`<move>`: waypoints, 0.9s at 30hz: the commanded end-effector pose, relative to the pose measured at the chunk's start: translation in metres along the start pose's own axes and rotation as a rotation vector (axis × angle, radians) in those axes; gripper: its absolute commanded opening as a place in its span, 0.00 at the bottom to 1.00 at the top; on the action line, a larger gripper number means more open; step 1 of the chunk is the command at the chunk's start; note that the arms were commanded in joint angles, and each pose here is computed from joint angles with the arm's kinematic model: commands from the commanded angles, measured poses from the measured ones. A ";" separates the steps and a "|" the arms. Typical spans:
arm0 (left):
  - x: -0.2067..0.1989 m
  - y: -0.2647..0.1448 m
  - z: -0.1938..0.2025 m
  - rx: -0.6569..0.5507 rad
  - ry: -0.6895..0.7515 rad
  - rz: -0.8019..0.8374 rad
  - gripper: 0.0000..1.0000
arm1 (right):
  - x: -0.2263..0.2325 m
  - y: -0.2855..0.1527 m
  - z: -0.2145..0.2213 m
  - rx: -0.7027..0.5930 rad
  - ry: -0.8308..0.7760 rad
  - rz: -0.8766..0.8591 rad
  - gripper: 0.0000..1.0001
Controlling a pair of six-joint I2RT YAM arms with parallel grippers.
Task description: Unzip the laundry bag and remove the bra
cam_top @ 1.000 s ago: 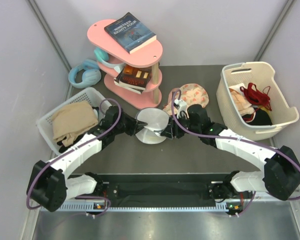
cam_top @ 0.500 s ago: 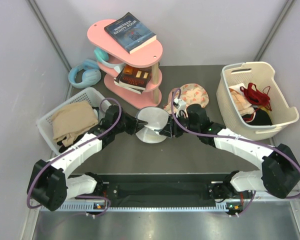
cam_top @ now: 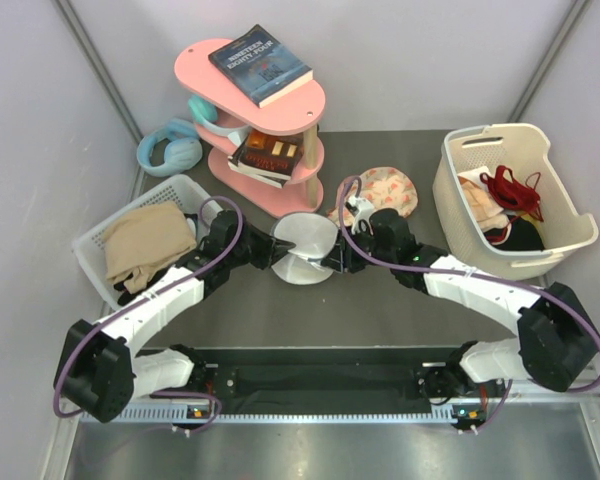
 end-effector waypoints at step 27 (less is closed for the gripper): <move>-0.020 -0.013 -0.003 -0.065 0.029 0.083 0.00 | 0.008 -0.003 -0.014 -0.071 -0.068 0.128 0.00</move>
Point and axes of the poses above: each gripper's point midway between its finger pads, its own y axis out along the fingers, its own x axis along the line the jaws close on, z = x × y, the point moved 10 cm from there along -y, back along the fingers, and after that the axes turned 2 degrees about y, right-handed, at the moved point
